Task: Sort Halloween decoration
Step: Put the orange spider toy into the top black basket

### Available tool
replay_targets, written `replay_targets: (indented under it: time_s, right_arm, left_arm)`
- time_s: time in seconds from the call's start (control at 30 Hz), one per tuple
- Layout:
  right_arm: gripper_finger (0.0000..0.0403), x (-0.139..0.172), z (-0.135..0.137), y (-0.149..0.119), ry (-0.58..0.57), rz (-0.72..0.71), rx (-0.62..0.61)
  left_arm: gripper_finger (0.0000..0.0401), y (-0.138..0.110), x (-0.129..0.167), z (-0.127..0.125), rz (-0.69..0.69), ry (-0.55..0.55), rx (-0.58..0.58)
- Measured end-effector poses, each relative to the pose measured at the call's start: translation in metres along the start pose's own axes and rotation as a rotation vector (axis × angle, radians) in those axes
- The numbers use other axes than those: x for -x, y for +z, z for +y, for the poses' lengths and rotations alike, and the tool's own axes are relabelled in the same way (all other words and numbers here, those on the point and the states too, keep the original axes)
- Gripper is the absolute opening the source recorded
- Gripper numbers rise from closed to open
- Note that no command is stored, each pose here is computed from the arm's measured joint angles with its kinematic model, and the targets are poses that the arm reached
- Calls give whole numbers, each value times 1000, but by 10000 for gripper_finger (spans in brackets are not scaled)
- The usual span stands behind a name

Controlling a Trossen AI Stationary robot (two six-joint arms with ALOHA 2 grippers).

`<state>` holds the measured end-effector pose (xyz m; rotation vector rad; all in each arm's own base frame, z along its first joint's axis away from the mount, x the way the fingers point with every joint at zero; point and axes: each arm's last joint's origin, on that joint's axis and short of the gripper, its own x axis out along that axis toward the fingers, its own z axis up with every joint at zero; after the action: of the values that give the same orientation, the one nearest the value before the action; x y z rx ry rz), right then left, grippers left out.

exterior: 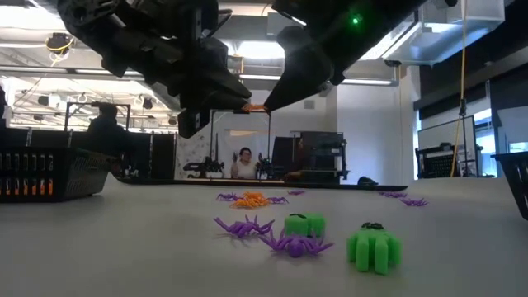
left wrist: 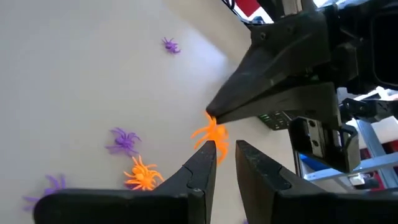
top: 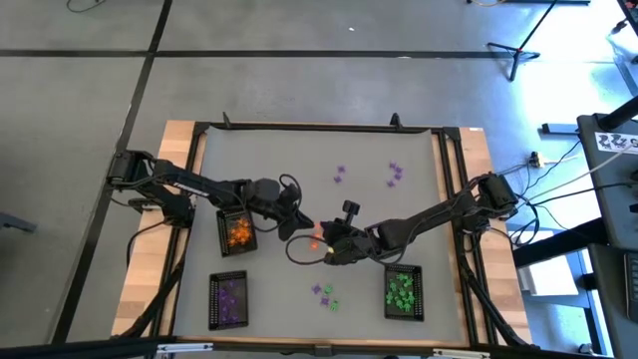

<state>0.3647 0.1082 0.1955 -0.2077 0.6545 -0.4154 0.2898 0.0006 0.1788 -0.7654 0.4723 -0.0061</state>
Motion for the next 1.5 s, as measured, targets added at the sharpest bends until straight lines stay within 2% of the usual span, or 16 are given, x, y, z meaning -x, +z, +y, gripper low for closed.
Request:
replay_targets:
  time_s: [0.33,0.8,1.07,1.2,1.37,1.5]
  right_arm:
    - [0,1,1,0,19,1,-1]
    - [0,-4,-4,6,11,-30,-22]
    - [0,-4,-5,6,12,-29,-18]
    - [0,-4,-4,6,18,-28,-12]
    - [0,-4,-3,3,77,4,23]
    - [10,-11,-4,-1,217,69,-20]
  left_arm:
    - [56,6,2,10,6,23,41]
    - [56,0,0,2,32,-19,31]
    - [56,3,1,-4,38,-119,9]
    - [56,3,1,-4,41,-124,7]
    - [56,1,1,0,73,-93,20]
    - [56,-2,2,10,120,-18,28]
